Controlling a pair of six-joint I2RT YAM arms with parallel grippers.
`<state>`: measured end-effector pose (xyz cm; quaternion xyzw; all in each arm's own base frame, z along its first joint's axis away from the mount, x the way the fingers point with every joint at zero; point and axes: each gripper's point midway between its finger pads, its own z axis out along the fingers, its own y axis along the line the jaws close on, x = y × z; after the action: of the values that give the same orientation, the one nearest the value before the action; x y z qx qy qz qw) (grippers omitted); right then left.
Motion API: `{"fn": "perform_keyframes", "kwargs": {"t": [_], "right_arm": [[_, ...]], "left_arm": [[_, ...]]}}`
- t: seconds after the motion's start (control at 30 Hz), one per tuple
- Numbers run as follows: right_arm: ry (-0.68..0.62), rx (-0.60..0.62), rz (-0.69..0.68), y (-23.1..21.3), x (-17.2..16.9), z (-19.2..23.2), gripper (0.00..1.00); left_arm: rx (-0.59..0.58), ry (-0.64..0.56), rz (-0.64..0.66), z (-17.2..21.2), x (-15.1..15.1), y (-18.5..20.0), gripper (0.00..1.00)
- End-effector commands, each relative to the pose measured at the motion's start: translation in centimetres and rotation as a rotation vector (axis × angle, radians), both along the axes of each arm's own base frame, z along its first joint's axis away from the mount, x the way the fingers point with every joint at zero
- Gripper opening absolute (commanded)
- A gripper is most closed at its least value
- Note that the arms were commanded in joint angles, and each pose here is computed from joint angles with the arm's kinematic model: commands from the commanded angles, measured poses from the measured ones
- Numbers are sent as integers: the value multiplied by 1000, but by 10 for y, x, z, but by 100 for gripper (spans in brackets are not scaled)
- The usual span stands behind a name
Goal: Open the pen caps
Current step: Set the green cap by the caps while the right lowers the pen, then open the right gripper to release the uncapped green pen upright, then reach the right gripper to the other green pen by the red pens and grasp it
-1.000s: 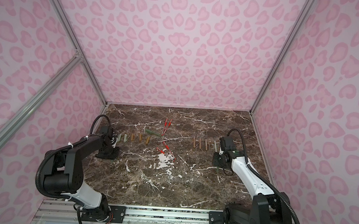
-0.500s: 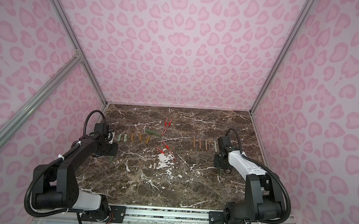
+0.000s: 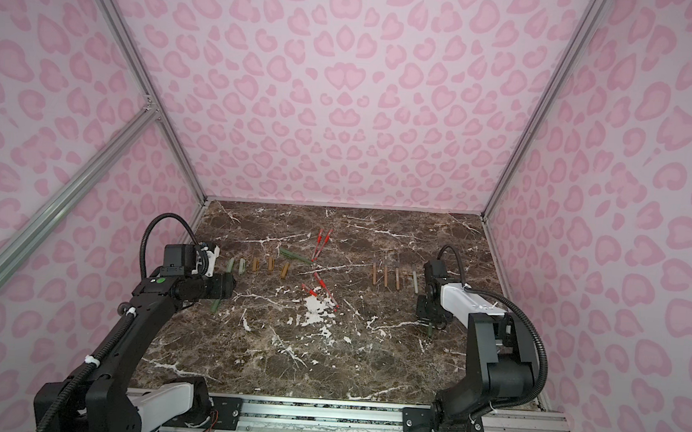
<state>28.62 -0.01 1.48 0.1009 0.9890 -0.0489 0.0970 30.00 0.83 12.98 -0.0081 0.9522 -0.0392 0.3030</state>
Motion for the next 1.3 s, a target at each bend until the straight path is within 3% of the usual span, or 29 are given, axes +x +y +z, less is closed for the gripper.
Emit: {"fn": "perform_keyframes", "kwargs": {"t": [0.0,0.2,0.5,0.8,1.0,1.27], "right_arm": [[41,-10,7,-2,-8,-8,12],[42,-3,4,-1,-12,-9,21],[21,-11,5,-1,-8,-3,26],[-114,-21,13,8,3,56,38],[-276,99,216,87,48,105,46],[-306,183,487,217,110,128,49]], "left_arm": [[-21,-44,-4,10,6,-3,85],[-33,-45,2,15,7,-4,86],[-27,-57,9,19,7,-3,87],[-42,-66,-1,22,6,-5,92],[-75,-87,-20,25,6,-12,95],[-102,-97,-41,28,1,-18,98]]}}
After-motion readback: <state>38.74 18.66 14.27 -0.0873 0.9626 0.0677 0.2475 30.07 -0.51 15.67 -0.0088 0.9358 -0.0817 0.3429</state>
